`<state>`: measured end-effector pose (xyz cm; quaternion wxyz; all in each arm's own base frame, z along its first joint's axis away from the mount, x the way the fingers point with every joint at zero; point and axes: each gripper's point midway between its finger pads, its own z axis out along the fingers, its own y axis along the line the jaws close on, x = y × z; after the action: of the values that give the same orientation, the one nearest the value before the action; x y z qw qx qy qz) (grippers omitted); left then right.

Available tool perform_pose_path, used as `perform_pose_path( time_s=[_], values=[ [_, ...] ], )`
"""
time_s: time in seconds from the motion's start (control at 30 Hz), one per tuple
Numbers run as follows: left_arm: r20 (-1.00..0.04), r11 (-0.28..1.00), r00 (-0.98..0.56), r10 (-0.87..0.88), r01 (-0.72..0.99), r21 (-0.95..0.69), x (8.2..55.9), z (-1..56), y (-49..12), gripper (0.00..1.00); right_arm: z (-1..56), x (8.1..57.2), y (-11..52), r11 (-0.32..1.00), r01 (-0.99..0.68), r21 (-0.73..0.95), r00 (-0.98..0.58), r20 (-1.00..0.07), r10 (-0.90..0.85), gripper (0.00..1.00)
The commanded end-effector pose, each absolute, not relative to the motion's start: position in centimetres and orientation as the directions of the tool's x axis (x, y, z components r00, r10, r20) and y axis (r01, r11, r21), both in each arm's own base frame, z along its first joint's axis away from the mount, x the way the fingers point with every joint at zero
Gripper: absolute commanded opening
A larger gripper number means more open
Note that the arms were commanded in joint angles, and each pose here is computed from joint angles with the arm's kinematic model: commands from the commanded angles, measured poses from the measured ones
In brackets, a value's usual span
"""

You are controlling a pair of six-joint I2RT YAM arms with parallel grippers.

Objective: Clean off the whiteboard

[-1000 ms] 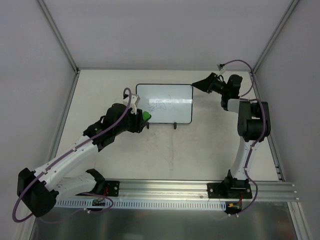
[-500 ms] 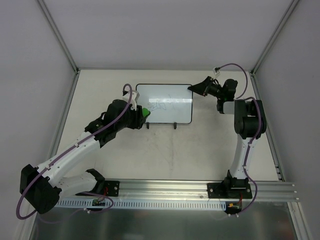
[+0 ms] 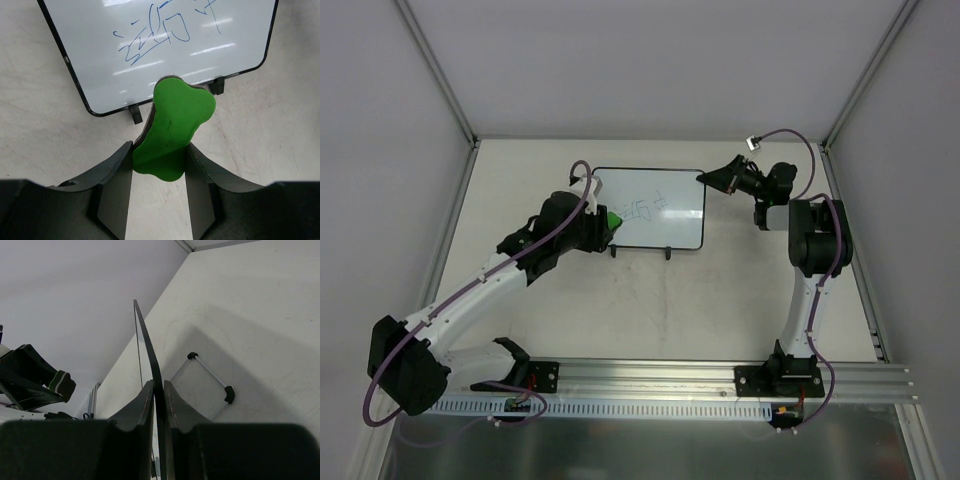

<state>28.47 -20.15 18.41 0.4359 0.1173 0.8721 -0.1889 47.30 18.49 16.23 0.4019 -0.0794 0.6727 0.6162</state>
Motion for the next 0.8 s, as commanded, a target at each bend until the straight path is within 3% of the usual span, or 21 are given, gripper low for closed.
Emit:
perform_pose_path(
  time_s=[0.0, 0.77],
  values=[
    [-0.827, 0.889, -0.562, 0.031, 0.394, -0.235, 29.5, 20.3, -20.8, 0.00, 16.9, 47.2, 18.2, 0.227, -0.647, 0.728, -0.624, -0.677, 0.390, 0.01],
    [-0.744, 0.907, -0.663, 0.083, 0.360, -0.220, 37.7, 15.2, -22.6, 0.00, 17.1, 47.0, 18.3, 0.205, -0.667, 0.716, -0.612, -0.684, 0.396, 0.00]
  ],
)
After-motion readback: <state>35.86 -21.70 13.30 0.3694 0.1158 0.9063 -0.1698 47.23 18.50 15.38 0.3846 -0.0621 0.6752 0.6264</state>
